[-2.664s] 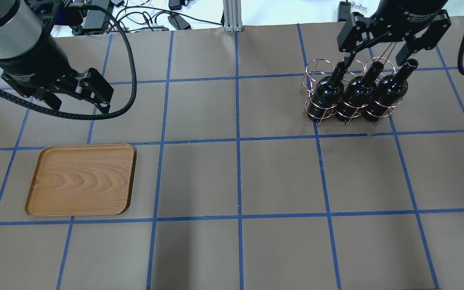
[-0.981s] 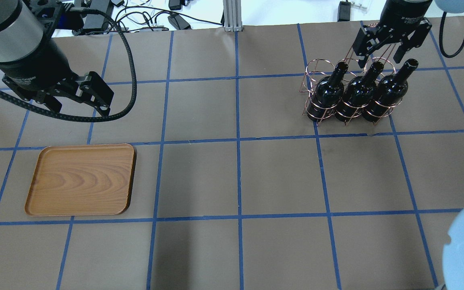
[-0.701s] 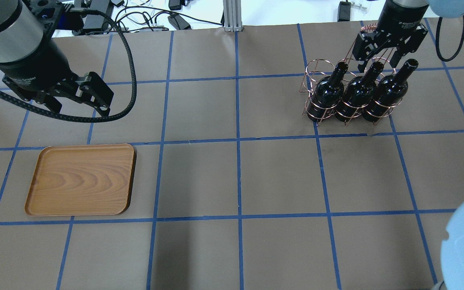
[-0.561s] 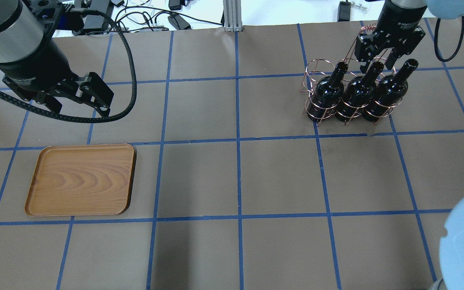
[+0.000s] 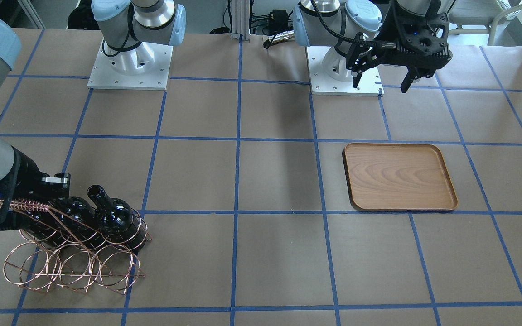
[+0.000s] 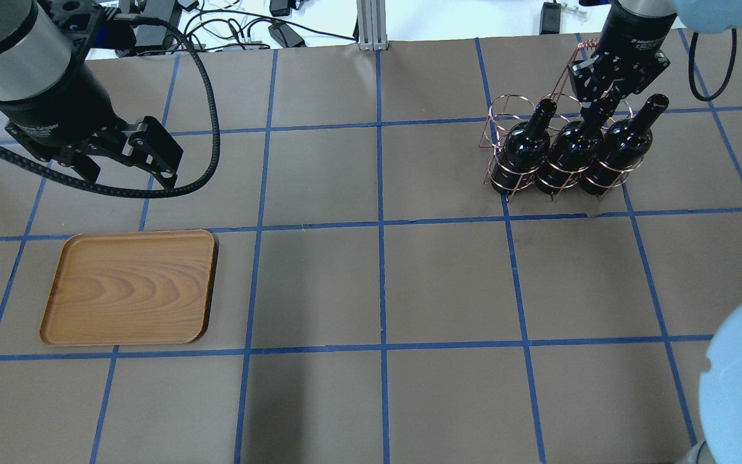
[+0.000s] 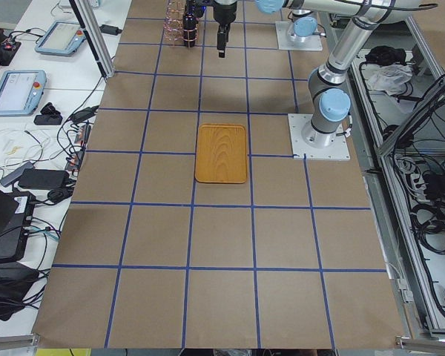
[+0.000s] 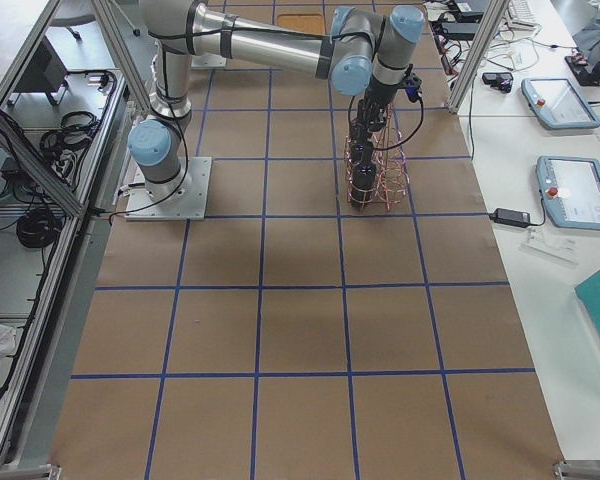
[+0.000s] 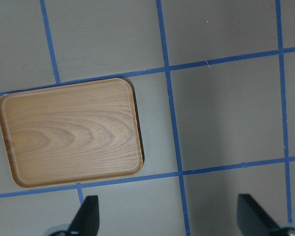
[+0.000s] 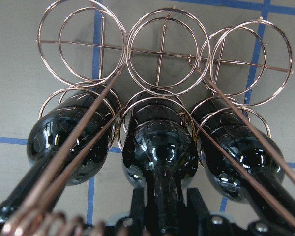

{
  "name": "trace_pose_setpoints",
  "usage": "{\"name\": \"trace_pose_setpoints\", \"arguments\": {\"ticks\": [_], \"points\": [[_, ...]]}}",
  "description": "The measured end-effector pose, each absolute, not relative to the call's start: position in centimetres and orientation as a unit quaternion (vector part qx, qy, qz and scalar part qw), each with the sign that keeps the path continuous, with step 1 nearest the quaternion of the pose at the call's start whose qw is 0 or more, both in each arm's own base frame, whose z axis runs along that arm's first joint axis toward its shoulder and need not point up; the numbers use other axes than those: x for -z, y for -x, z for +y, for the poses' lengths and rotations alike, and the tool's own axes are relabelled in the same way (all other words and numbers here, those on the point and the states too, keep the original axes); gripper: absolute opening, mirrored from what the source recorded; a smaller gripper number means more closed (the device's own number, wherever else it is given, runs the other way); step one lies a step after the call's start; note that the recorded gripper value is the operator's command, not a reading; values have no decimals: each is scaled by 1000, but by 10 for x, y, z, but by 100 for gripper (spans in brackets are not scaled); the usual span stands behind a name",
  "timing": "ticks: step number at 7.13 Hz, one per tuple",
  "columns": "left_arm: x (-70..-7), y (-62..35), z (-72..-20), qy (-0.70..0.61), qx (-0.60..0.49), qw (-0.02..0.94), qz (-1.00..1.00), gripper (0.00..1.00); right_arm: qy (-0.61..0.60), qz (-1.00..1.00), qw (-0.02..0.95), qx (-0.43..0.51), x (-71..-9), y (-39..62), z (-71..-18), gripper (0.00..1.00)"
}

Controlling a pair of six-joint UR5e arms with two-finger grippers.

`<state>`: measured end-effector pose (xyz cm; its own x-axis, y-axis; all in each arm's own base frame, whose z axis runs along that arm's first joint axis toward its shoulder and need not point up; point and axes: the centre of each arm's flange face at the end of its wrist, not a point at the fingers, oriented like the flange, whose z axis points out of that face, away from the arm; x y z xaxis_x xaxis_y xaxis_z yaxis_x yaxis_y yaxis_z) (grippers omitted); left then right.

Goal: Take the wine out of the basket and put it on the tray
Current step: 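Grasp the dark wine bottle's neck with the right gripper and lift, then pull the bottle out of the rack with the right gripper toward the tray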

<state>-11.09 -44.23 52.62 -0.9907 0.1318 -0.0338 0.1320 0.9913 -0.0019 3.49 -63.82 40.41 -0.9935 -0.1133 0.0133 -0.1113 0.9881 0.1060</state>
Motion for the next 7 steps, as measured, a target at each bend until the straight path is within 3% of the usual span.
{"name": "trace_pose_setpoints", "arguments": {"ticks": [5,7], "points": [[-526,110,-443,-67,2,23,998,100,-59,-997,28,37,-542,-47,-592,22],[-527,107,-443,-66,4,34,997,100,-37,-997,30,58,-554,-97,-562,18]]}}
